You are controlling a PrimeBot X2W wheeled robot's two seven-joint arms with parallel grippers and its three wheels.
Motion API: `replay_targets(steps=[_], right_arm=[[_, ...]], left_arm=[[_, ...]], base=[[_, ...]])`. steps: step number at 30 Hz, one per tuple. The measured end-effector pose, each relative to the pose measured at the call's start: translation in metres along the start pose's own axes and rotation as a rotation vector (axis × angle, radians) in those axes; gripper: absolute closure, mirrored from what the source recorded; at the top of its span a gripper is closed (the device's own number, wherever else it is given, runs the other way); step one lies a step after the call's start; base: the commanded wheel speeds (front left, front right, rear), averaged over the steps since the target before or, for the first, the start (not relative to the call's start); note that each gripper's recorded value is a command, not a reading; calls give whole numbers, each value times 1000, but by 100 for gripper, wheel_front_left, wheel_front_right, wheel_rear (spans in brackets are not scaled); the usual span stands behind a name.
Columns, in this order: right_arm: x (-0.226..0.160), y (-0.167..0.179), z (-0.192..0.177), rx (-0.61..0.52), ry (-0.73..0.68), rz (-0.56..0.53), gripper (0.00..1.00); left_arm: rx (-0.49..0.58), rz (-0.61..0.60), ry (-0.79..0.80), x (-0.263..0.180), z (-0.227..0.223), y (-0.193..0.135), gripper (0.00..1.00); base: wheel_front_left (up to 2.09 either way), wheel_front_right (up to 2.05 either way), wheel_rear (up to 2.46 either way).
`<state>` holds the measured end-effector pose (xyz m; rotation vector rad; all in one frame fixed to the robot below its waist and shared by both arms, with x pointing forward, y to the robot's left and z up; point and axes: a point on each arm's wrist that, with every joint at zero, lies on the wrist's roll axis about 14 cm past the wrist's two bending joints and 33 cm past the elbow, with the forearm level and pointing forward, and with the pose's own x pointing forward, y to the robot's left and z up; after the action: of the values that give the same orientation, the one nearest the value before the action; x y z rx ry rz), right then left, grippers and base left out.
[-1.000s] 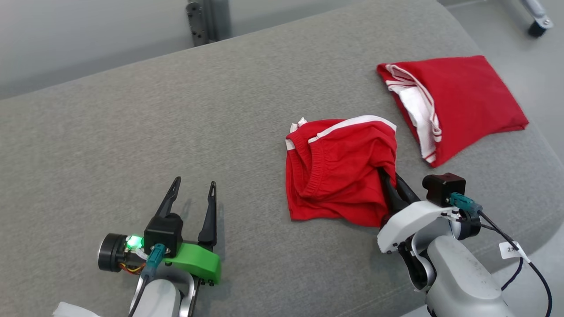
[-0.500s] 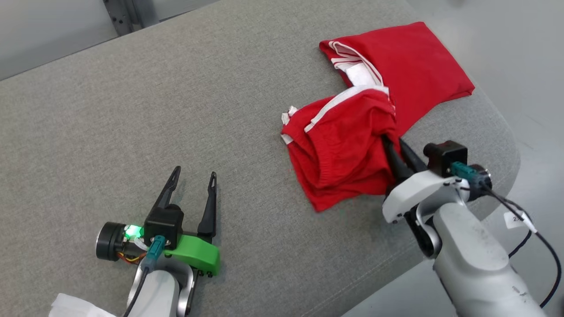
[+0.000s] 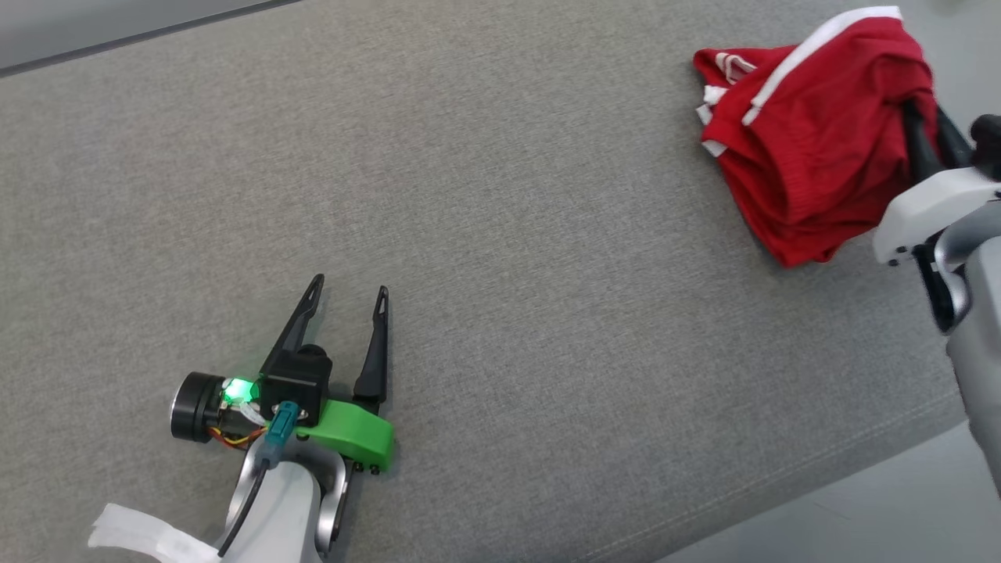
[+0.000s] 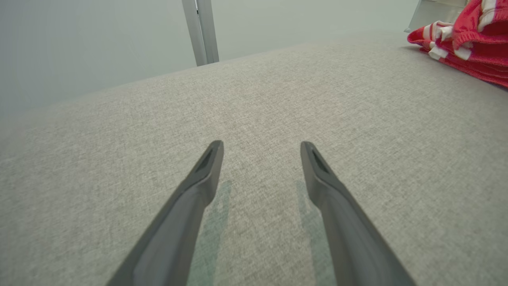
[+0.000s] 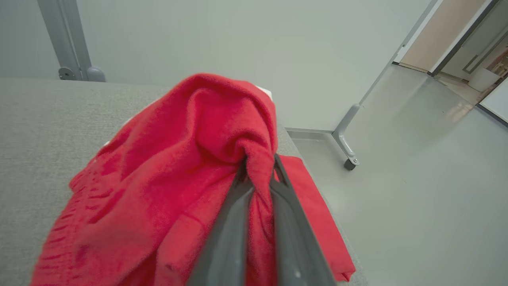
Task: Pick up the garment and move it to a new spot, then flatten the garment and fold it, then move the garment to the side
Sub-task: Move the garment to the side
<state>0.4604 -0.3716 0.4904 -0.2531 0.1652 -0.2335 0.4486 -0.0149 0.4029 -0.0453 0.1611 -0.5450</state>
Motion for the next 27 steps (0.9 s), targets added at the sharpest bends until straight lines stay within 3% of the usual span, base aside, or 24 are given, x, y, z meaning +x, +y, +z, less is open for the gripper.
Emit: replay_targets(steps=[2, 3, 4, 5, 12, 21, 27], right_arm=[[6, -12, -7, -16, 31, -30, 100], [9, -17, -11, -34, 47, -41, 70], [12, -22, -16, -46, 71, -52, 27], [13, -26, -20, -51, 84, -66, 0], [25, -39, -21, -18, 68, -157, 0], [27, 50, 33, 57, -154, -3, 0], [7, 107, 36, 127, -183, 132, 0]], left_arm=[[2, 22, 4, -3, -1, 8, 0], [3, 37, 7, -5, -2, 13, 0], [3, 51, 11, -7, -4, 17, 0], [4, 60, 15, -9, -5, 21, 0], [-4, 146, 29, -23, -9, 45, 0], [1, 265, -13, -44, 9, 74, 0], [3, 348, -35, -64, 20, 93, 0]], base=[[0, 0, 0], [0, 0, 0], [0, 0, 0], [0, 0, 0], [0, 0, 0], [0, 0, 0], [0, 0, 0]])
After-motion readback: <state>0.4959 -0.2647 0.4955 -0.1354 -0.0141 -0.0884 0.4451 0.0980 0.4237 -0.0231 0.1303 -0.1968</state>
